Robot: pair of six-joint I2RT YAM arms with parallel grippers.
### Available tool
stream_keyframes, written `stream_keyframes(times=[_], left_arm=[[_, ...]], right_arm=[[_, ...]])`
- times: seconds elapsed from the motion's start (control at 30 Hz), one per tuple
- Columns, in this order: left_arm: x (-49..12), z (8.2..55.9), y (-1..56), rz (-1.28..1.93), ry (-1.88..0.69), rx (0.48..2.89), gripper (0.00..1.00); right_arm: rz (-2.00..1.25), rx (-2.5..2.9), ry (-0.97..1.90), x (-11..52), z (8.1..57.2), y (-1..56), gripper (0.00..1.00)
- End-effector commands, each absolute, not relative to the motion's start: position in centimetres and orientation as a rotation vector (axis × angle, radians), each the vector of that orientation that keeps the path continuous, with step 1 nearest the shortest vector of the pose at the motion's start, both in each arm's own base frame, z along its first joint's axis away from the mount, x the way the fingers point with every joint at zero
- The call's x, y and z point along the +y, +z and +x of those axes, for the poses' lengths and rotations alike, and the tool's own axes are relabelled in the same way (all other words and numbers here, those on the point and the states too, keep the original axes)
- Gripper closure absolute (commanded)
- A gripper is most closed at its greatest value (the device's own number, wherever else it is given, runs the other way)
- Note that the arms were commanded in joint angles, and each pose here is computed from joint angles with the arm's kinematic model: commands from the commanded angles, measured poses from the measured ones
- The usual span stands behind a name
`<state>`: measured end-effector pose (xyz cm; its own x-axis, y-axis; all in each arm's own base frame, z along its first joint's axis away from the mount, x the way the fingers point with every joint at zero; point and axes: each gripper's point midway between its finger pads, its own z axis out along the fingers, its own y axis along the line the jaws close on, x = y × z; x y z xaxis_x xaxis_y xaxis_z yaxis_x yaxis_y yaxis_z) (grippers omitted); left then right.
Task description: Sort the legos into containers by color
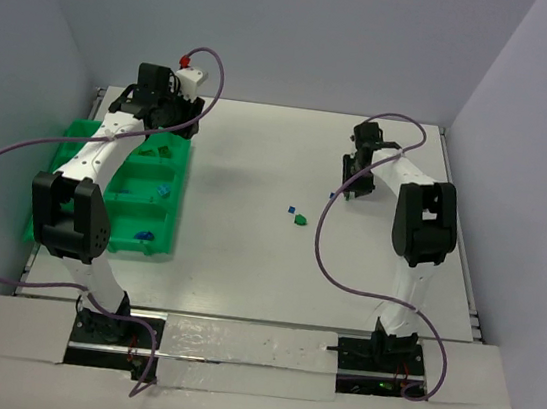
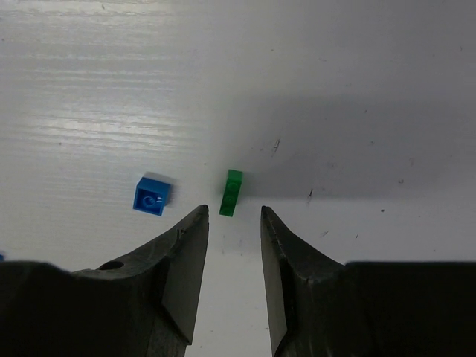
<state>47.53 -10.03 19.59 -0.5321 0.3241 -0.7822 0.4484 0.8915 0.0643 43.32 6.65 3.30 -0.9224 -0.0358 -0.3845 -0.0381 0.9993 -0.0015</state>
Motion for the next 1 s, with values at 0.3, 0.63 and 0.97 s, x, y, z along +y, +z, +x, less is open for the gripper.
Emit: stream_keyframes(times=[0.3, 0.63, 0.97], left_arm=[[-9.7, 48.1, 20.8, 0.537, -0.149, 2.145, 0.41], [-10.1, 48.3, 21.0, 0.535, -0.175, 2.146, 0.39], [-15.7, 45.6, 24.4, 0.673, -0.589, 2.041, 0.2]], right_arm=[[-0.076, 2.757, 0.028, 7.1, 44.3, 2.2, 0.67], [-0.115, 2.785, 0.087, 7.6, 43.3, 2.1, 0.99], [-0.49, 2.309, 0.618, 13.5, 43.6, 17.0, 1.0]])
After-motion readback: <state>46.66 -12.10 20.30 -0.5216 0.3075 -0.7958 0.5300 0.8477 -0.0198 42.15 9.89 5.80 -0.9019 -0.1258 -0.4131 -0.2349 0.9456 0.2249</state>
